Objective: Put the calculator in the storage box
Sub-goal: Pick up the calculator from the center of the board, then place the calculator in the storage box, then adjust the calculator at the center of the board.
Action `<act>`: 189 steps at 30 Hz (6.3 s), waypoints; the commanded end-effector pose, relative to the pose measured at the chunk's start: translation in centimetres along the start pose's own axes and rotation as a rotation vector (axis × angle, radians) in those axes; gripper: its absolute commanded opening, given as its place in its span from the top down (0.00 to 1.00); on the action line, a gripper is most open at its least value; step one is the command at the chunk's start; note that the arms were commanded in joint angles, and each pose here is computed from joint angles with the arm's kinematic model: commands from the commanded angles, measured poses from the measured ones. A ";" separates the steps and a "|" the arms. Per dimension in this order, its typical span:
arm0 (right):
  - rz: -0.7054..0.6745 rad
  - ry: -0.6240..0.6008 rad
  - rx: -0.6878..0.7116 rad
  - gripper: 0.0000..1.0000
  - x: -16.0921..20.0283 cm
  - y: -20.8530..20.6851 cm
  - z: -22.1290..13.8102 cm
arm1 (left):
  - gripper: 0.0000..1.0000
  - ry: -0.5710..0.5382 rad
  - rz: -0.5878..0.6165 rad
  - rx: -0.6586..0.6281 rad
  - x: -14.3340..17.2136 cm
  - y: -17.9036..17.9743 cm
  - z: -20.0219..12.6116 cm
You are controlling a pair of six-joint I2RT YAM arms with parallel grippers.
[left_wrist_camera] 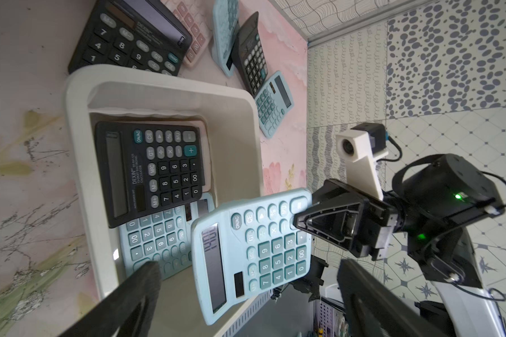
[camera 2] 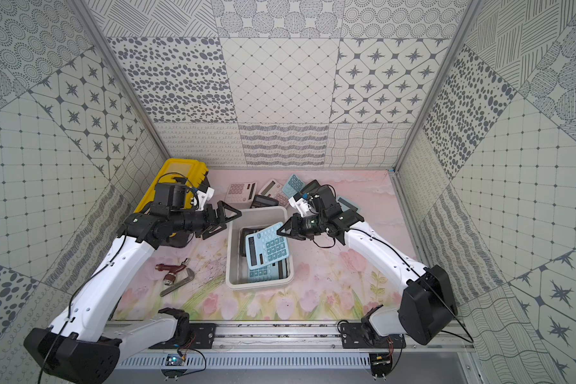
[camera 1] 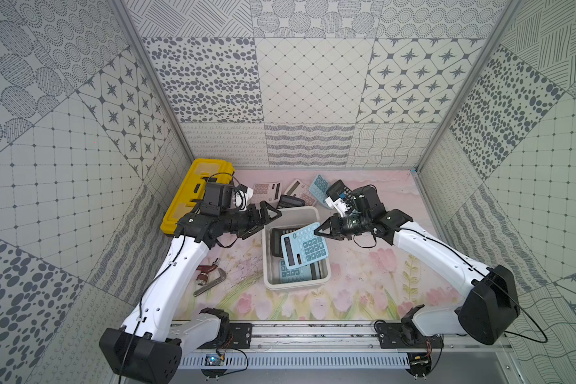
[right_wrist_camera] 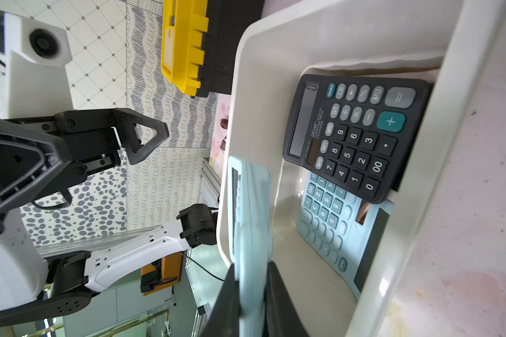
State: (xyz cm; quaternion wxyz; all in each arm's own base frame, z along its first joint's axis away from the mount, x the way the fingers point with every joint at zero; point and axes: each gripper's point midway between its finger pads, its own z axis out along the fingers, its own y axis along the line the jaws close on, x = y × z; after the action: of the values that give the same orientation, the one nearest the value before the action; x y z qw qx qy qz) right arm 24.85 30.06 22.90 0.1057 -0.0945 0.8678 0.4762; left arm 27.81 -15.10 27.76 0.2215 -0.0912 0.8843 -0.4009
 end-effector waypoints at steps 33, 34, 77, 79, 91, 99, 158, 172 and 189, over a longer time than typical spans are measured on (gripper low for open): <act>0.151 0.089 0.424 1.00 4.7 -3.5 10.9 | 0.00 -0.087 -0.025 -0.075 -1.1 3.5 1.8; 0.153 0.090 0.430 1.00 4.8 -3.7 11.1 | 0.00 -0.087 -0.025 -0.075 -1.0 3.5 1.9; 0.047 -0.229 0.310 0.03 -4.7 -3.4 -5.2 | 0.00 -0.156 0.031 -0.018 -5.3 -1.4 -0.1; 0.065 -0.266 0.323 0.03 -5.7 -5.0 -6.9 | 0.00 -0.159 0.030 -0.002 -6.1 -1.9 0.5; 0.181 -0.468 0.501 0.03 -13.5 -16.9 -13.1 | 0.00 -0.105 0.094 0.074 -9.0 -6.9 6.9; 0.223 -0.513 0.484 0.03 -18.8 -22.8 -14.5 | 0.00 -0.025 0.122 0.084 -8.3 -8.7 11.0; 0.282 -0.376 0.284 0.27 -11.1 -24.0 -14.9 | 0.00 0.263 0.353 0.129 9.0 -17.5 19.8; 0.176 -0.280 0.390 0.30 -14.7 -27.1 -12.4 | 0.16 0.339 0.376 -0.057 15.7 -14.6 26.2; 0.070 -0.077 0.518 0.39 -15.3 -29.1 -7.0 | 0.41 0.373 0.393 -0.291 17.4 -6.3 34.0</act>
State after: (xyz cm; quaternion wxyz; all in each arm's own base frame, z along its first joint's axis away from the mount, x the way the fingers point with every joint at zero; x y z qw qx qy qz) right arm 46.73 9.37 7.48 0.1442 0.0105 0.9537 0.2639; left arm 27.09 -48.56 9.04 0.0995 0.1260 0.9496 -0.2692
